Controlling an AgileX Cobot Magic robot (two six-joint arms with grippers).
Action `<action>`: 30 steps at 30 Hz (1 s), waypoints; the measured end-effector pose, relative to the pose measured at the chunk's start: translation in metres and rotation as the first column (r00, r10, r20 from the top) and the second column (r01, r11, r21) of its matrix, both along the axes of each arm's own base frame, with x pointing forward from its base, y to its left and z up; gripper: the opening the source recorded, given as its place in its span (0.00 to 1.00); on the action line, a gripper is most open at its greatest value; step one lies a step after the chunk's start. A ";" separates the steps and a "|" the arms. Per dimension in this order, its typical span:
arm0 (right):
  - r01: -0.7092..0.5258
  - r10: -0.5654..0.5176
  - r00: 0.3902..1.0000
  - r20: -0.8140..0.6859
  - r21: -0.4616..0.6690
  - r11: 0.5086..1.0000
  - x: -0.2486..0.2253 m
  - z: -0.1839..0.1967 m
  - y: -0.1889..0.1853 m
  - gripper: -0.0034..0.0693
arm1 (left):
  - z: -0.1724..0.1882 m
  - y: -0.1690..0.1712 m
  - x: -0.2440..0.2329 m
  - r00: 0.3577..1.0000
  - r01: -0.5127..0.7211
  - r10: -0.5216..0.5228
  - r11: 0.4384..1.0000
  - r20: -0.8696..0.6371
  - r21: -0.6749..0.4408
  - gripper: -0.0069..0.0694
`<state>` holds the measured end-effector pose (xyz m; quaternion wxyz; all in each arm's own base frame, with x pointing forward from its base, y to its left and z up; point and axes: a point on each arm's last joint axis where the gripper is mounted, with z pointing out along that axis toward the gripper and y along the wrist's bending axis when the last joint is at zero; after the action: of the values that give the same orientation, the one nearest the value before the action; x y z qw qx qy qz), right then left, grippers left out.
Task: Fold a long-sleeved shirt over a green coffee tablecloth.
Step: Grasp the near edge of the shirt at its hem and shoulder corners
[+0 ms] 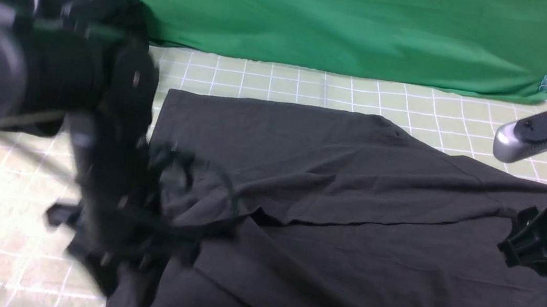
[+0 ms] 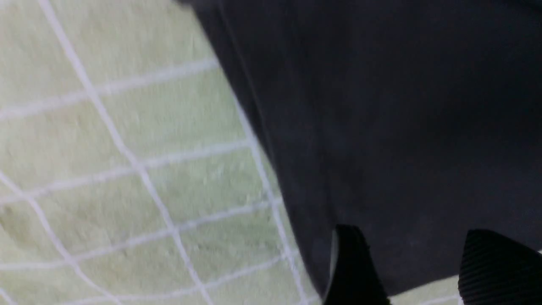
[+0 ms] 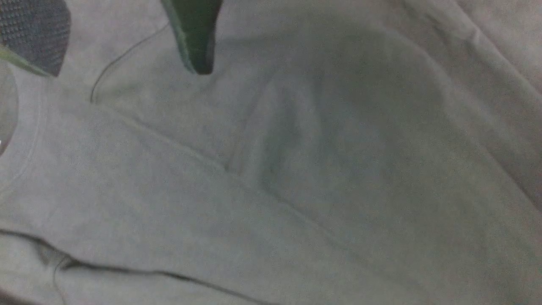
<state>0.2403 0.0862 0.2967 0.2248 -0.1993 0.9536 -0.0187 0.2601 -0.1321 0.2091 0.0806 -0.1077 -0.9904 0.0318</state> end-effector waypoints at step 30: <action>-0.024 0.025 1.000 -0.015 0.032 0.999 -0.001 0.000 0.004 0.58 | -0.055 -0.010 -0.093 0.998 -0.045 0.042 0.996 0.043 0.074 0.45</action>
<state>0.2389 0.0897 0.2963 0.2209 -0.2076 0.9530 0.0008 0.1674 -0.1417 0.1544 0.0634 -0.0836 -0.9945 -0.0057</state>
